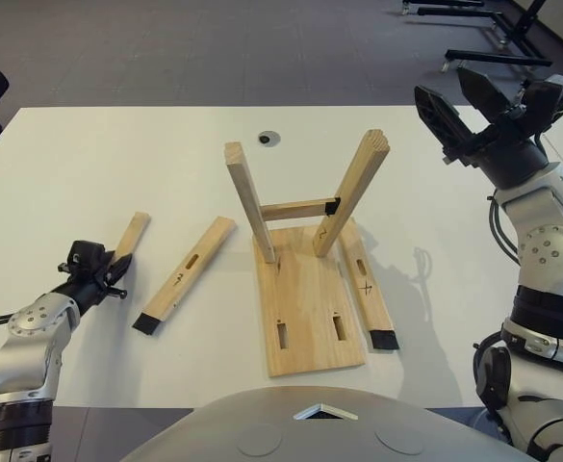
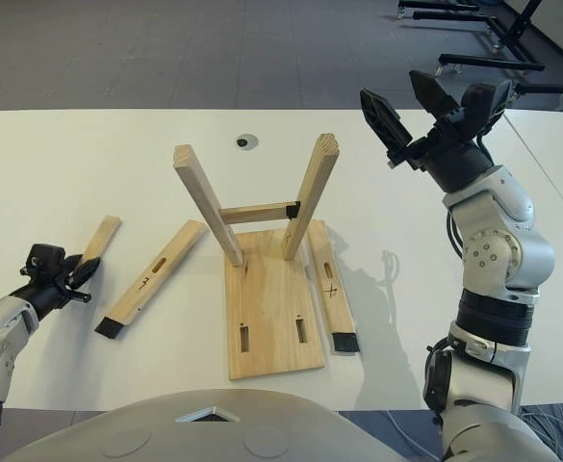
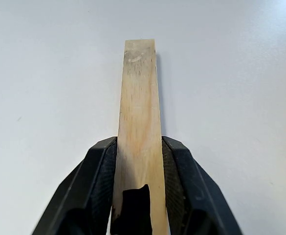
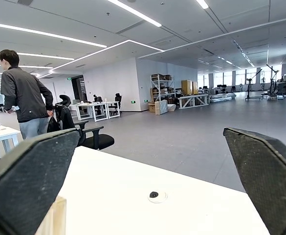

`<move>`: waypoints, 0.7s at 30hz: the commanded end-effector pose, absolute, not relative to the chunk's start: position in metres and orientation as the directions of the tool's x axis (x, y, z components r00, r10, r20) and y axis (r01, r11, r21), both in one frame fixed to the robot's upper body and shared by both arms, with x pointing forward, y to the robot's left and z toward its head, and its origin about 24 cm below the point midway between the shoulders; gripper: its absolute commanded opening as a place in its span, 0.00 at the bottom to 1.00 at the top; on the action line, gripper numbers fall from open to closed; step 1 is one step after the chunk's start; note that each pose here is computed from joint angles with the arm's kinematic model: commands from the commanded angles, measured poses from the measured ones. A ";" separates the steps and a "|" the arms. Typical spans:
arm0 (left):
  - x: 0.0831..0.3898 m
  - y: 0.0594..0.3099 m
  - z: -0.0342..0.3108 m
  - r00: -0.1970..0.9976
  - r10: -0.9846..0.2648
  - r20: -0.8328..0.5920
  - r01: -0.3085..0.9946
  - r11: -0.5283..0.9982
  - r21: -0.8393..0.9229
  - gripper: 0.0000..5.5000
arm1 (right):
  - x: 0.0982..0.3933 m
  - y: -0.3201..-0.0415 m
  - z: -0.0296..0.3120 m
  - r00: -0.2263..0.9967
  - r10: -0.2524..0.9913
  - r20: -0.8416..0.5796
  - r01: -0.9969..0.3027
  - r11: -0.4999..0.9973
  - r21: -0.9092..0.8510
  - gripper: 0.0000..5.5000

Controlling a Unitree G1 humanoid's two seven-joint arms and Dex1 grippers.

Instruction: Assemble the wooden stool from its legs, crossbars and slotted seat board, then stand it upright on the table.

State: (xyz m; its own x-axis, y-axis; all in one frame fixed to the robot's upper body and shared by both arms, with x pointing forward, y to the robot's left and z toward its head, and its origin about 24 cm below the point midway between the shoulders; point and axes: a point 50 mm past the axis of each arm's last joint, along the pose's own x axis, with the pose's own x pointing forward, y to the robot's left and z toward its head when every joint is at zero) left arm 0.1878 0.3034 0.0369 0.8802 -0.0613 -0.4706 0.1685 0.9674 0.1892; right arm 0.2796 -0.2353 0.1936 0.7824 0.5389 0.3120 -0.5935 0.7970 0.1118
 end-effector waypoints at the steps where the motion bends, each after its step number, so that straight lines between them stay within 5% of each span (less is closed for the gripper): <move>1: 0.237 0.290 0.117 0.992 -0.124 0.008 0.114 0.934 0.339 0.23 | 0.282 -0.228 0.211 0.746 0.551 0.374 -0.630 0.765 0.131 0.98; 7: 0.275 0.211 0.235 0.748 -0.443 0.494 0.108 0.816 0.567 0.23 | 0.283 -0.188 0.239 0.639 0.605 0.475 -0.751 0.624 0.215 0.98; 12: 0.277 0.154 0.250 0.583 -0.650 0.488 0.242 0.712 0.659 0.23 | 0.270 -0.136 0.259 0.494 0.671 0.553 -0.868 0.419 0.267 0.98; 21: 0.272 0.124 0.239 0.512 -0.720 0.468 0.352 0.673 0.651 0.23 | 0.268 -0.094 0.259 0.437 0.698 0.567 -0.899 0.341 0.273 0.98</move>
State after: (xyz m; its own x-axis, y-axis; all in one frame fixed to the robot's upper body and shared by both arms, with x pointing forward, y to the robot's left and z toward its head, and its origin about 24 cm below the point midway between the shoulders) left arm 0.2737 0.1291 0.2366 0.5309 -0.7045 0.4710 0.3419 0.6866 0.6416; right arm 0.2656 -0.0979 0.2524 0.4440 0.7054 0.5525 -0.8957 0.3323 0.2955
